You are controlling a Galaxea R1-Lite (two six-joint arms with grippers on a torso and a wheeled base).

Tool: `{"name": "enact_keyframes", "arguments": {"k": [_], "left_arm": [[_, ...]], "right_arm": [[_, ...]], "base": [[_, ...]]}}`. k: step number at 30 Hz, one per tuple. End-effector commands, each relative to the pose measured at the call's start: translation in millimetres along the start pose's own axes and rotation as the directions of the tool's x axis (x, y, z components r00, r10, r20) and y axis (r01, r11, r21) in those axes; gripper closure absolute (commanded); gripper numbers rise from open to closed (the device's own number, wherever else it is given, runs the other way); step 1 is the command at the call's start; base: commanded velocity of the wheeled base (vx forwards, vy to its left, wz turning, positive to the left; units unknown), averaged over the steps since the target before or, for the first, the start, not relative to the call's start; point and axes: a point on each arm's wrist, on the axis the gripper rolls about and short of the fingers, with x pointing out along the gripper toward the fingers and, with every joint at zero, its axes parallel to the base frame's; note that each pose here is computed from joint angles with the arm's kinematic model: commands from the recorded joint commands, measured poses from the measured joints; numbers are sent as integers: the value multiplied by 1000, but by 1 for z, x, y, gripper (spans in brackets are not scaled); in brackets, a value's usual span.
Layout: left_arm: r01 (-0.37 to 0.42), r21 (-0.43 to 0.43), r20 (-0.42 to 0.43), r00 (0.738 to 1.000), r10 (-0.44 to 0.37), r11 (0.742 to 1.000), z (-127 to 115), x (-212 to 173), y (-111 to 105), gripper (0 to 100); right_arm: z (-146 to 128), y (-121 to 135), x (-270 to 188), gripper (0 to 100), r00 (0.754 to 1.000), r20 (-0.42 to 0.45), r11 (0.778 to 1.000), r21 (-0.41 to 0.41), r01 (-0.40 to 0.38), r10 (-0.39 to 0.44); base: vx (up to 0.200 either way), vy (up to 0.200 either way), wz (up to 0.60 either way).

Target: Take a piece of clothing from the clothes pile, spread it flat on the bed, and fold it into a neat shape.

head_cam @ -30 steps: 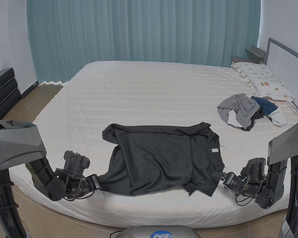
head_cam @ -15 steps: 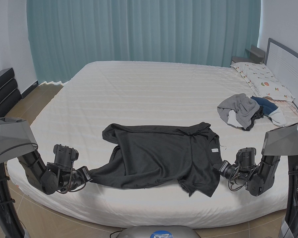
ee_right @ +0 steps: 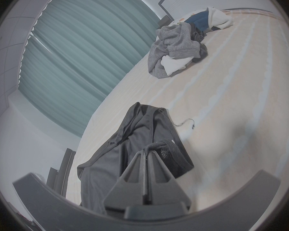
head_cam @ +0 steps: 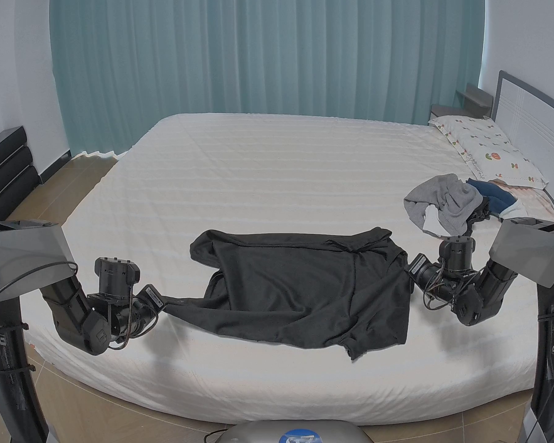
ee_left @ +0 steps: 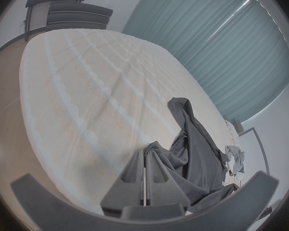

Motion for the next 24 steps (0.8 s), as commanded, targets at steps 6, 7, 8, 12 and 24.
{"name": "enact_keyframes", "arguments": {"k": [6,7,8,12,24], "left_arm": [[-46,-24,17,999,47,999,-1,25,15,100],[-52,-22,15,999,53,998,-3,26,16,100],[-55,-21,15,998,55,998,-3,25,16,100],[-55,-20,15,998,55,998,-4,25,16,100],[-58,-16,5,998,58,998,-6,23,18,100]], "right_arm": [[-6,-15,35,100,1000,8,1000,6,14,-14],[-8,-17,35,0,1000,4,1000,6,19,-19],[-9,-19,34,0,1000,-7,1000,5,22,-21],[-9,-20,31,0,1000,-13,1000,6,24,-24],[1,-21,-65,0,988,-155,994,-109,10,-27]], "base": [[0,0,0],[0,0,0],[0,0,0],[0,0,0],[0,0,0]]}}
